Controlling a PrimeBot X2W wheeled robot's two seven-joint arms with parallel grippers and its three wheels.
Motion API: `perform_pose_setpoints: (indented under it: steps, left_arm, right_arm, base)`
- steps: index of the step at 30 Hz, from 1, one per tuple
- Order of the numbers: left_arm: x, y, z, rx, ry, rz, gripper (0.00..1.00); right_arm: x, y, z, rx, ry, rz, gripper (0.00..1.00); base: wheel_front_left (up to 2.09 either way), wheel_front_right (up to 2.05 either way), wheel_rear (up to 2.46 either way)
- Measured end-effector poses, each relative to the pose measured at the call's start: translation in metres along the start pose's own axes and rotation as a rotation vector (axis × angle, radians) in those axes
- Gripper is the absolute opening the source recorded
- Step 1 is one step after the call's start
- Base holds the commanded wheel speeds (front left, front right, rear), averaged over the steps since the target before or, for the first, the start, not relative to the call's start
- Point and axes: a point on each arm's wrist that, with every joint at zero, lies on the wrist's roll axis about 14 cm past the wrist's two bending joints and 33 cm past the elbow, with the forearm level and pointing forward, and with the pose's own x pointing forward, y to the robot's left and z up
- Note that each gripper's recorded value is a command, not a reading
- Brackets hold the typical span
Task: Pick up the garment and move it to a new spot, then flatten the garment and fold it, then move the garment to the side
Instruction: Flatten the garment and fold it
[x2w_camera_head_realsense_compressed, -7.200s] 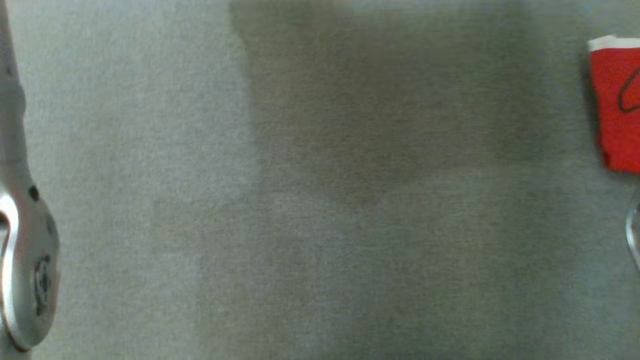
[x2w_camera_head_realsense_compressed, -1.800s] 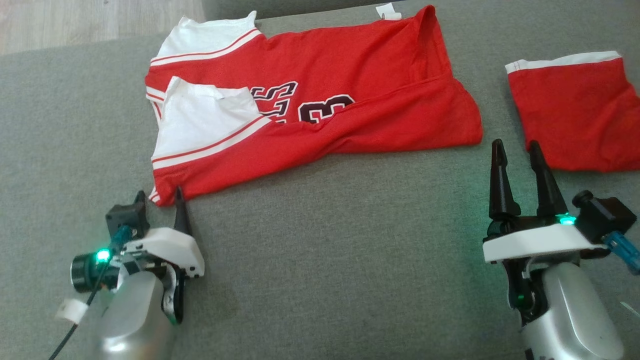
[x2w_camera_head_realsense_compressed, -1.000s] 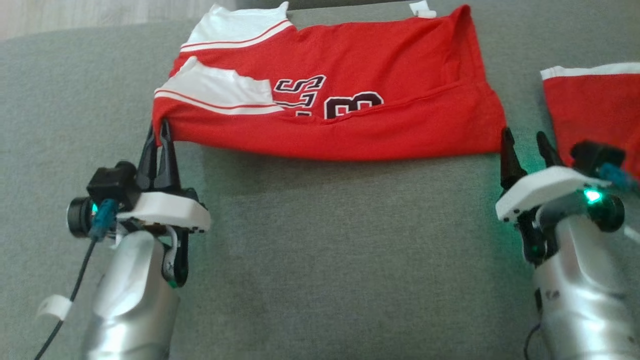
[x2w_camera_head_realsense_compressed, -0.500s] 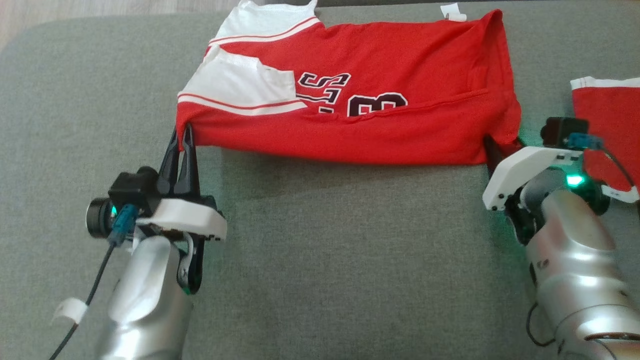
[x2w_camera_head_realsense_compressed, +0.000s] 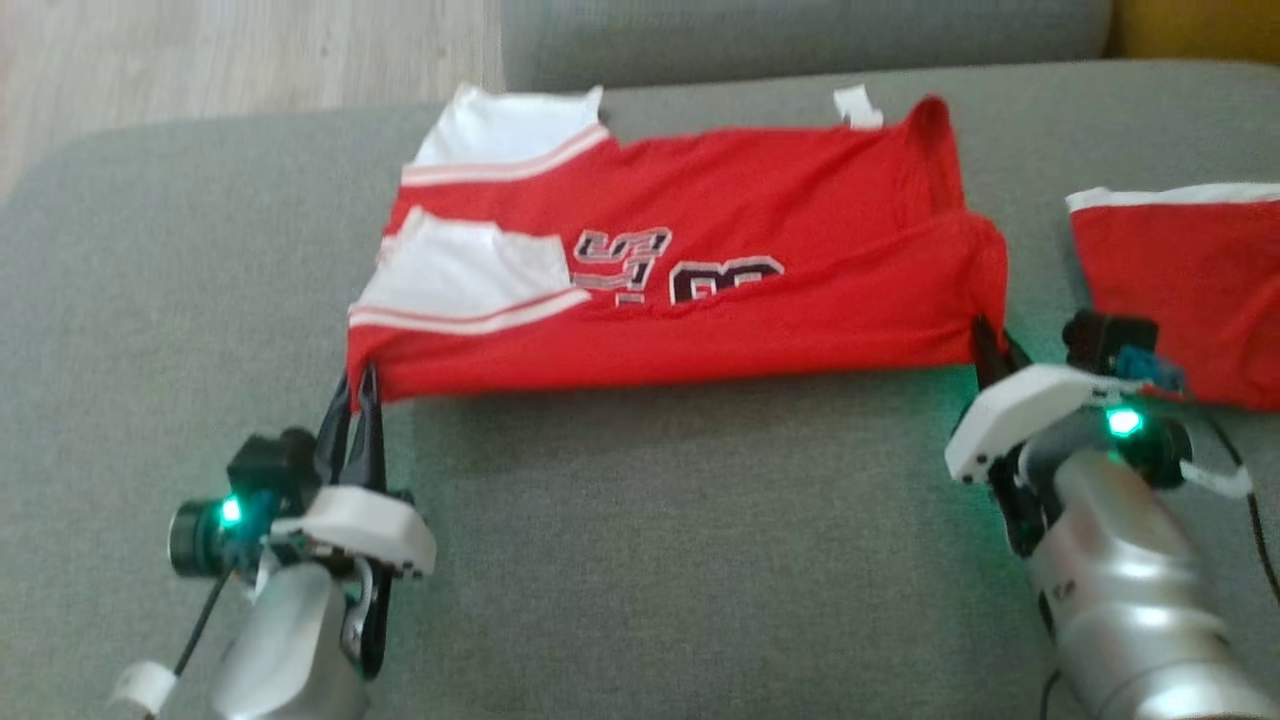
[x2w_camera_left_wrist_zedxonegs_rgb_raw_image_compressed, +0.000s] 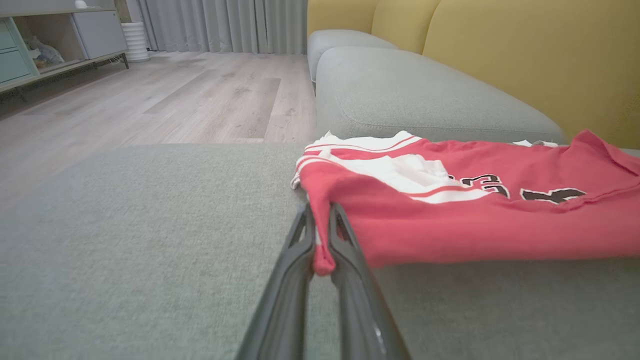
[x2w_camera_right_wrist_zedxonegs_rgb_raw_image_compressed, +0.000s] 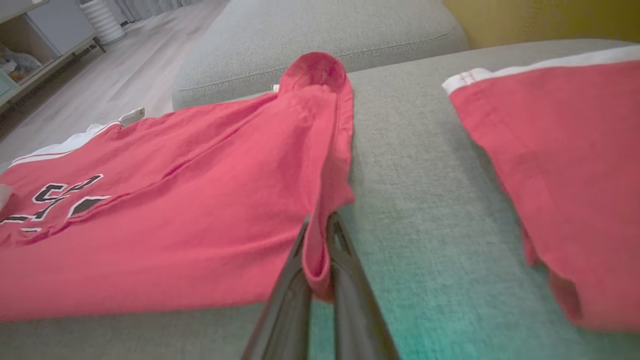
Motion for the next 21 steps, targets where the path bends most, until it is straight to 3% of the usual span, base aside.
perform_pose_setpoints:
  steps: [21]
  left_arm:
    - [-0.081, -0.019, -0.025, 0.008, 0.063, -0.074, 0.00]
  right_arm:
    - [-0.078, -0.029, -0.043, 0.106, 0.007, -0.089, 0.00]
  base:
    - [0.00, 0.00, 0.00]
